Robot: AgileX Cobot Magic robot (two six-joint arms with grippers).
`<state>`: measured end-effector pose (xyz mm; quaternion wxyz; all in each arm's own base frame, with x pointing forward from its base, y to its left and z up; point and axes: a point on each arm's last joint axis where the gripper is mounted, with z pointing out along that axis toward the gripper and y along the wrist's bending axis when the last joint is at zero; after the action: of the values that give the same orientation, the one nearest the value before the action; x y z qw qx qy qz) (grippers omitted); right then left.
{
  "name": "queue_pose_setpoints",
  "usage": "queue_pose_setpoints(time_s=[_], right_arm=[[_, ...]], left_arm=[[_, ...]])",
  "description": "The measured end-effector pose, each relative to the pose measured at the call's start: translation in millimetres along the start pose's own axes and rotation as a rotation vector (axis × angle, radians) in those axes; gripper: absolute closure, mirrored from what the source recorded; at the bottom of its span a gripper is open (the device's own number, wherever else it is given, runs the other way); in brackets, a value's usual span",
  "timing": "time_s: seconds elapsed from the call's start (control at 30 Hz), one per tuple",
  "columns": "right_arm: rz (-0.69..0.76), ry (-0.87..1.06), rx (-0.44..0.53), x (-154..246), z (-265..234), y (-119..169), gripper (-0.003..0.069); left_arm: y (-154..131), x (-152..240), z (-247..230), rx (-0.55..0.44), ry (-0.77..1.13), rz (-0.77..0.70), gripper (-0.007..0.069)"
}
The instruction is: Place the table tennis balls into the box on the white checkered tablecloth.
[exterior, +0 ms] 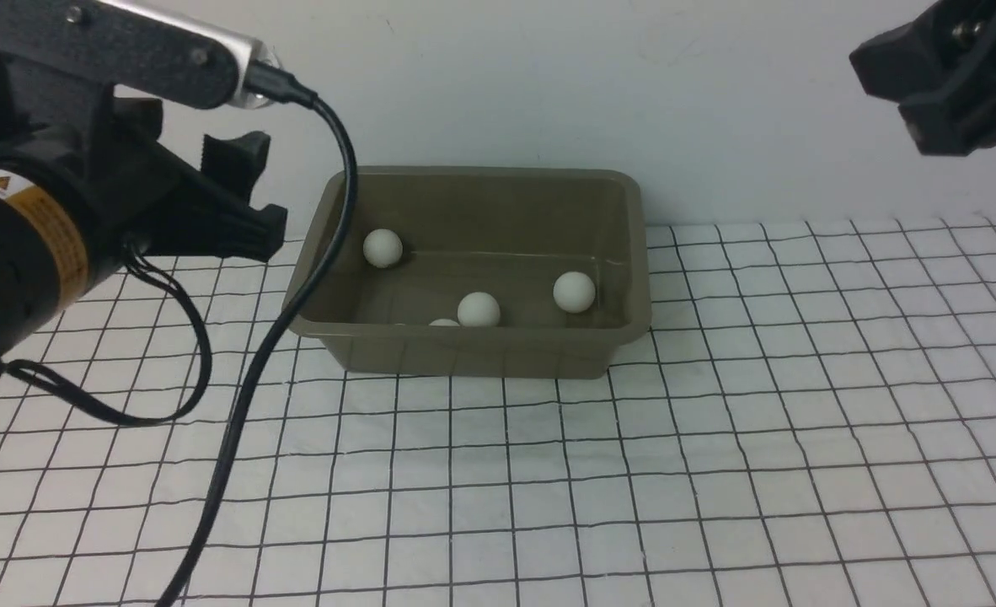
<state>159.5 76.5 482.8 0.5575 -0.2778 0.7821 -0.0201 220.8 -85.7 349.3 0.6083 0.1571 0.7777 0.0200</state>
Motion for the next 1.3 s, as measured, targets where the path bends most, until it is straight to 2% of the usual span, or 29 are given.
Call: queue_pose_setpoints(time_s=[0.17, 0.3, 0.47, 0.63, 0.83, 0.97, 1.3], right_arm=[[0.030, -0.096, 0.030, 19, -56, -10, 0.0239], [0.057, -0.143, 0.046, 55, -94, -10, 0.0239], [0.083, -0.170, 0.051, 103, -113, -2, 0.0239], [0.136, -0.182, 0.038, 147, -108, 13, 0.0239], [0.170, -0.203, 0.026, 172, -103, 23, 0.0239], [0.175, -0.240, 0.000, 204, -86, 39, 0.0239], [0.144, -0.284, -0.034, 234, -52, 61, 0.0239]], left_arm=[[-2, -1, 0, 0.025, -0.013, 0.001, 0.0147], [-3, -2, 0, 0.037, -0.020, 0.001, 0.0147], [-4, -2, 0, 0.040, -0.025, 0.011, 0.0147], [-4, -2, 0, 0.038, -0.030, 0.027, 0.0147], [-4, -3, 0, 0.041, -0.033, 0.030, 0.0147], [-6, -4, 0, 0.061, -0.044, 0.031, 0.0147], [-6, -4, 0, 0.064, -0.046, 0.030, 0.0147]])
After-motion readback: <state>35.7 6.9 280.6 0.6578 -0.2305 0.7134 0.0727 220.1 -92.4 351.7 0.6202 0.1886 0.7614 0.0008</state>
